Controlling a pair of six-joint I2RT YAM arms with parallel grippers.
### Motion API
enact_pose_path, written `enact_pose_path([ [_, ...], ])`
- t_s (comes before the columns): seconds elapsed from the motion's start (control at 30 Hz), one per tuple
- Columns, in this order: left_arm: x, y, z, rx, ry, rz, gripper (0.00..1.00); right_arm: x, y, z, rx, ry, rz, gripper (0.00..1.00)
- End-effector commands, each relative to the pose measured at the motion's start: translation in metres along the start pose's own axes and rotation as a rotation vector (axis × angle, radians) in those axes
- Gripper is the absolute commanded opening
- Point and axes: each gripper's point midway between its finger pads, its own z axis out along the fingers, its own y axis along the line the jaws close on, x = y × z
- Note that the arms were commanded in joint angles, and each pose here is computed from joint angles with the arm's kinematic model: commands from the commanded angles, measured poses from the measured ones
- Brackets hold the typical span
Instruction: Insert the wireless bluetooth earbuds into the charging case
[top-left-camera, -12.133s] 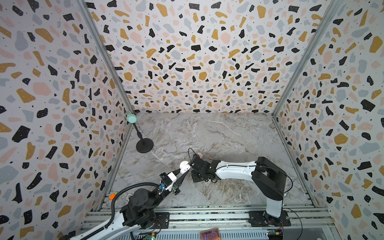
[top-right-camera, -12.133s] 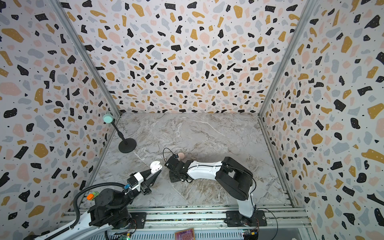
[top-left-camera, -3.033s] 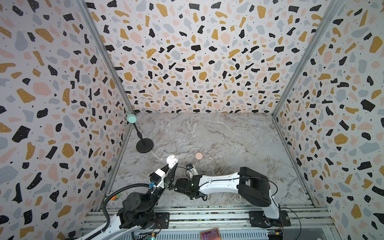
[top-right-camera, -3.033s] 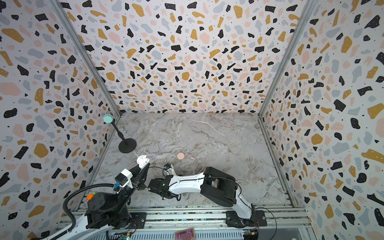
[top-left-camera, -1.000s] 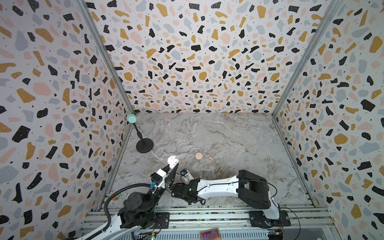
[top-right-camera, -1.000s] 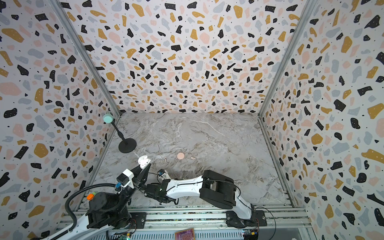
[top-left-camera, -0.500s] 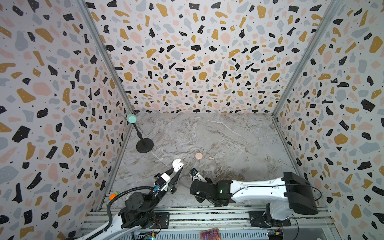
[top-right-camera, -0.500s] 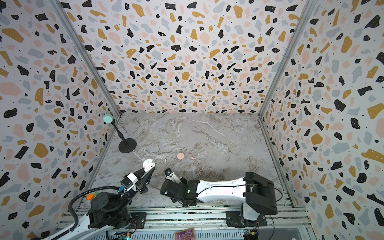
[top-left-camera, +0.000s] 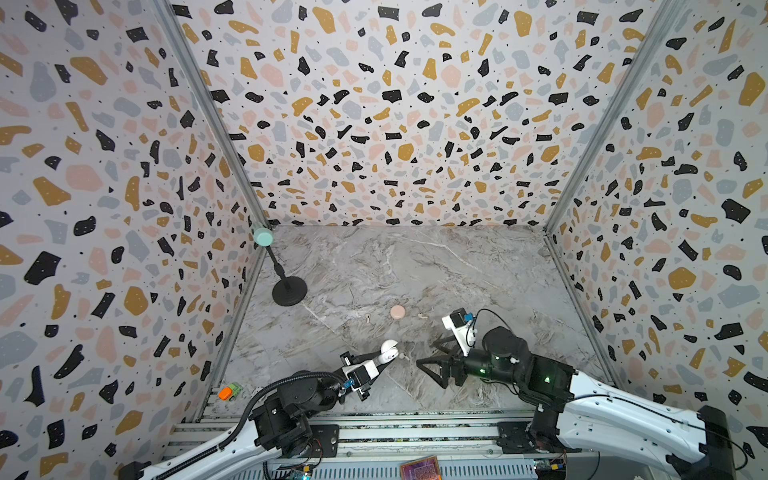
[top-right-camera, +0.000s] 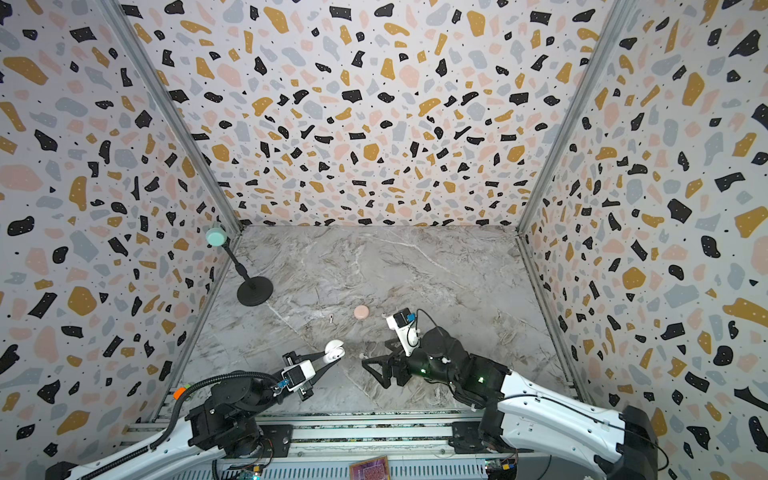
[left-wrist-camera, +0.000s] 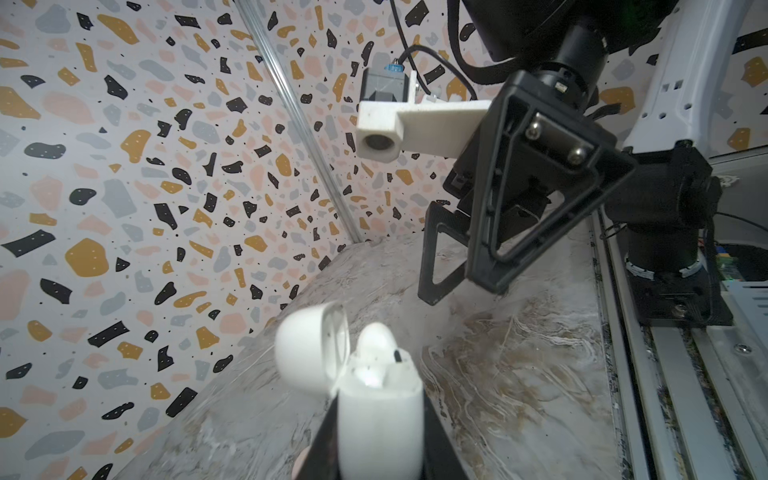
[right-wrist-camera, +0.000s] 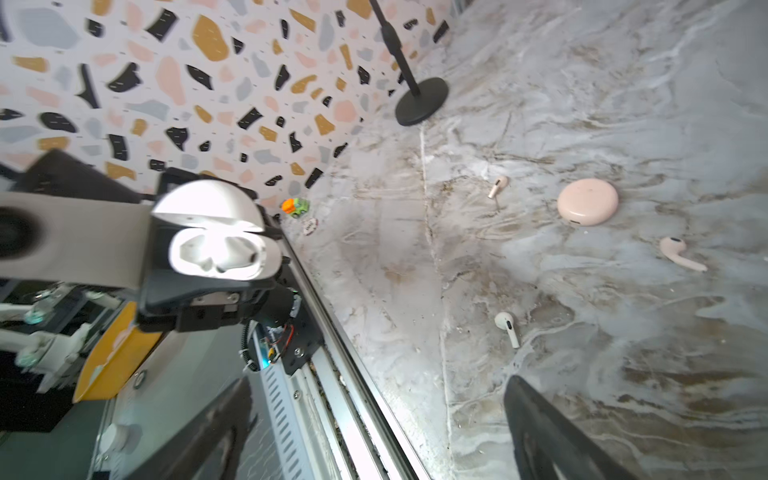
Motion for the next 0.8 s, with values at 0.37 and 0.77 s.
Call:
enact_pose_path([
  [0.37, -0.03, -0.004, -0.01, 0.03, -0.151, -0.051, 0.0, 0.007, 0.011, -0.015, -0.252, 0.075, 0.086, 0.89],
  [0.77, -0.026, -0.003, -0.01, 0.023, -0.135, -0.046, 0.0, 0.011, -0.022, 0.002, -0.106, 0.13, 0.123, 0.77],
])
